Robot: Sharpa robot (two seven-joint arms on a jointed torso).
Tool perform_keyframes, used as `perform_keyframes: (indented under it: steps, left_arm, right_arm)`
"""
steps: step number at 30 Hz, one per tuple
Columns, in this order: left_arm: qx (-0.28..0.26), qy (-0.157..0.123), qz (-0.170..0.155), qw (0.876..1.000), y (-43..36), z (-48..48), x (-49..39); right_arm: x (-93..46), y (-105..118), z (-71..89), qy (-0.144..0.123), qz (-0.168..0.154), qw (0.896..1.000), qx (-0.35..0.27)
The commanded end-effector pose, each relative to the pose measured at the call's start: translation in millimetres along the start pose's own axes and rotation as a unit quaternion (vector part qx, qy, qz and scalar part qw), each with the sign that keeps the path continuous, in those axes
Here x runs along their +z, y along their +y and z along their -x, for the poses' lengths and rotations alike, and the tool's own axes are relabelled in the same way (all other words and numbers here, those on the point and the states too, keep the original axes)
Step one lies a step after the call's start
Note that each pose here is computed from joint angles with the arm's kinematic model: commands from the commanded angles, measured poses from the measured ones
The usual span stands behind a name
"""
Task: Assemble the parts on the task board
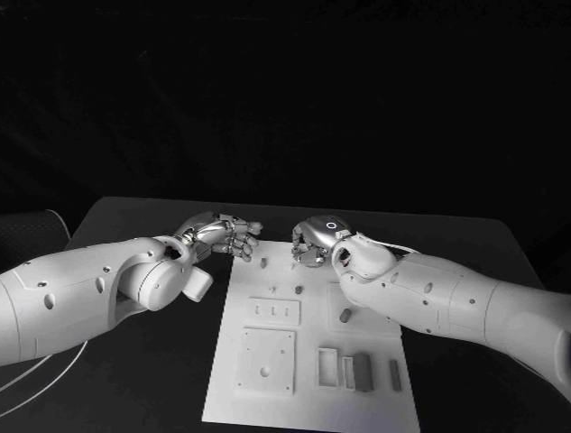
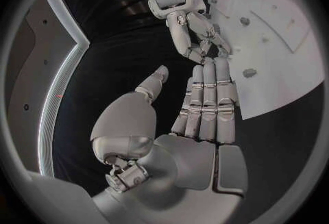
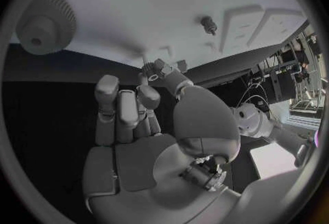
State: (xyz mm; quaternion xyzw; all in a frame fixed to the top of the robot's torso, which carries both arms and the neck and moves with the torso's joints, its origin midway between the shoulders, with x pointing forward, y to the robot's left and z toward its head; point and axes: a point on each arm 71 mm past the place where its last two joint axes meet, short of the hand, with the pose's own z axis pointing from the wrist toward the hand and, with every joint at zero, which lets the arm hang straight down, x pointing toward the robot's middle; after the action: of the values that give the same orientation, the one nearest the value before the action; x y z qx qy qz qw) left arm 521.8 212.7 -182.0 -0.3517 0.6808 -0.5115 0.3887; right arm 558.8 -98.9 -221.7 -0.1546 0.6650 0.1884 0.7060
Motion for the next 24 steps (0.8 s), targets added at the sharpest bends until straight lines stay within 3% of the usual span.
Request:
perform_keyframes:
  steps: [1,24]
  left_arm:
    - [0.001,0.003,-0.007,1.000,-3.0,-1.5,0.5]
    - [0.002,0.001,-0.008,1.000,-4.4,-0.4,0.9]
  right_arm:
    - [0.6,0.4,-0.2,-0.001,0.003,1.000,-0.007]
    - [2.0,0.9,-2.2,0.011,0.004,1.000,0.000]
